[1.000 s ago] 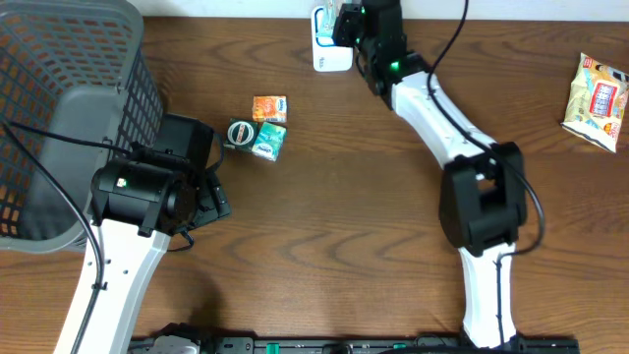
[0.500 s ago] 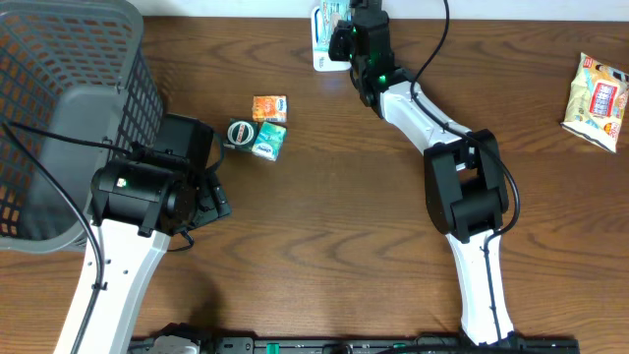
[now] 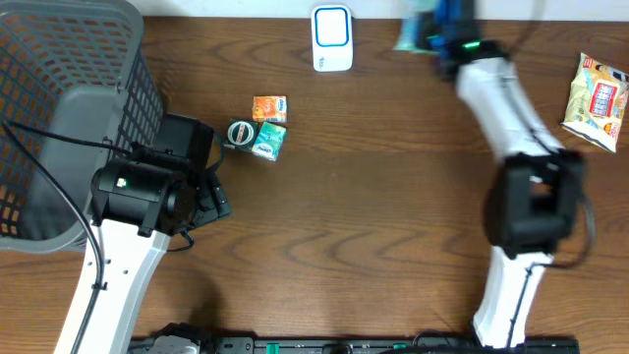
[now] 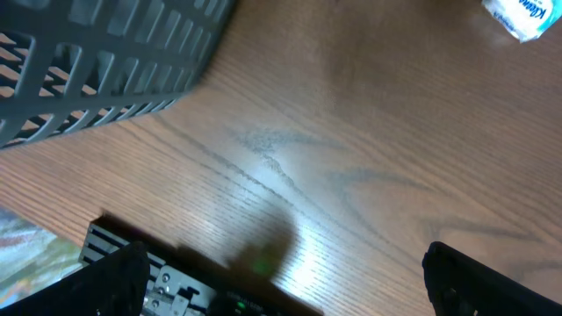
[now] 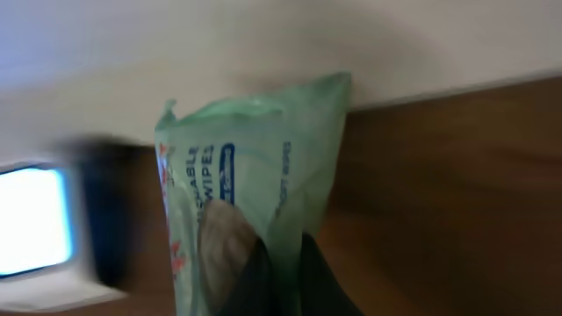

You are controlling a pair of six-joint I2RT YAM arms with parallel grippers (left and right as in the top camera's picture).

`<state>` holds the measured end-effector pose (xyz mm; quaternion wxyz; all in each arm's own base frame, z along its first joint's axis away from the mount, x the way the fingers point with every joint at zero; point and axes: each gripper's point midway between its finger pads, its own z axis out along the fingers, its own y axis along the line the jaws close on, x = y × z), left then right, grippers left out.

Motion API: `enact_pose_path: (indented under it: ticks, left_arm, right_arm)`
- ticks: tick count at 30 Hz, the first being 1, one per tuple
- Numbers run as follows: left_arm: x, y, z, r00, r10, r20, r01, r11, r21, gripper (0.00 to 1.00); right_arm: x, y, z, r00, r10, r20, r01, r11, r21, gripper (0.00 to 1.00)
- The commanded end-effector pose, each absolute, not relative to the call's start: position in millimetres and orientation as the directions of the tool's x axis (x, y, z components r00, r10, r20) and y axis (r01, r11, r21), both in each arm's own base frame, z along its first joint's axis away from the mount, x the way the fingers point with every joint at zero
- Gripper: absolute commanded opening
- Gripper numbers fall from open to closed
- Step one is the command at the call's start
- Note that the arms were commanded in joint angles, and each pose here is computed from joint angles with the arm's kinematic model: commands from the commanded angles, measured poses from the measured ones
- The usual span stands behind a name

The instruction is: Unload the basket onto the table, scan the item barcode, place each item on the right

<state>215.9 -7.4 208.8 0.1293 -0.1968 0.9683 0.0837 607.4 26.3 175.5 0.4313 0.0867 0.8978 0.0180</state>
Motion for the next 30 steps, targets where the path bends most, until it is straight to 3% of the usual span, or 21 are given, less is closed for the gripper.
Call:
enact_pose_path:
  ticks: [1, 4, 8, 9, 10, 11, 12, 14, 16, 20, 23, 27, 30]
  left_arm:
    - [214.9, -6.9, 209.0, -0.883, -0.376, -0.282, -0.418, 0.903, 0.105, 0.98]
    - [214.9, -7.0, 209.0, -0.883, -0.376, -0.281, -0.417, 0.903, 0.104, 0.98]
    - [214.9, -6.9, 209.0, -0.883, -0.376, -0.282, -0.418, 0.903, 0.105, 0.98]
    - [214.9, -6.9, 209.0, -0.883, -0.376, -0.281, -0.417, 0.903, 0.105, 0.98]
    - [214.9, -6.9, 209.0, -0.883, -0.376, -0.282, -0.418, 0.903, 0.105, 0.98]
    - [214.9, -6.9, 209.0, -0.883, -0.376, -0.282, -0.418, 0.903, 0.105, 0.98]
    - [214.9, -6.9, 209.0, -0.883, -0.376, -0.281, -0.417, 0.903, 0.105, 0.98]
    - [214.8, -7.0, 209.0, -0.883, -0.376, -0.281, -0.417, 0.903, 0.105, 0.98]
    - [214.9, -6.9, 209.0, -0.883, -0.376, -0.281, -0.418, 0.903, 0.104, 0.98]
    - [214.9, -7.0, 209.0, -0.883, -0.376, -0.281, -0.417, 0.903, 0.104, 0.98]
    - [214.9, -6.9, 209.0, -0.883, -0.376, -0.282, -0.418, 0.903, 0.105, 0.98]
    - [214.9, -7.0, 209.0, -0.883, -0.376, -0.281, -0.417, 0.903, 0.104, 0.98]
    - [214.9, -6.9, 209.0, -0.883, -0.376, -0.282, -0.418, 0.903, 0.105, 0.98]
  right_arm:
    - [587.1, -48.8, 184.0, -0.668, 0.045, -0.743, 0.189, 0.976, -0.110, 0.01]
    - [562.3, -101.7, 163.7, -0.768, -0.022, -0.641, 0.177, 0.954, -0.244, 0.01]
    - [536.1, -163.1, 150.3, -0.821, 0.026, -0.571, 0.234, 0.926, -0.295, 0.03]
    - [530.7, -176.3, 149.2, -0.822, 0.052, -0.567, 0.260, 0.921, -0.291, 0.17]
    - [525.9, -188.4, 148.7, -0.814, 0.098, -0.573, 0.303, 0.912, -0.275, 0.37]
    - [522.6, -196.4, 148.2, -0.801, 0.145, -0.581, 0.345, 0.905, -0.249, 0.65]
    - [520.6, -200.4, 147.4, -0.792, 0.176, -0.585, 0.367, 0.902, -0.226, 0.77]
    - [517.4, -199.4, 142.5, -0.792, 0.206, -0.574, 0.357, 0.920, -0.163, 0.89]
    - [517.2, -189.5, 137.9, -0.800, 0.216, -0.560, 0.320, 0.943, -0.094, 0.96]
    - [522.5, -150.8, 134.0, -0.811, 0.223, -0.541, 0.214, 0.974, 0.081, 0.96]
    - [524.8, -106.5, 136.3, -0.826, 0.220, -0.518, 0.097, 0.962, 0.254, 0.89]
    - [516.4, -28.7, 146.0, -0.868, 0.182, -0.461, -0.073, 0.873, 0.482, 0.83]
    - [507.9, 27.7, 150.5, -0.895, 0.117, -0.431, -0.166, 0.809, 0.564, 0.82]
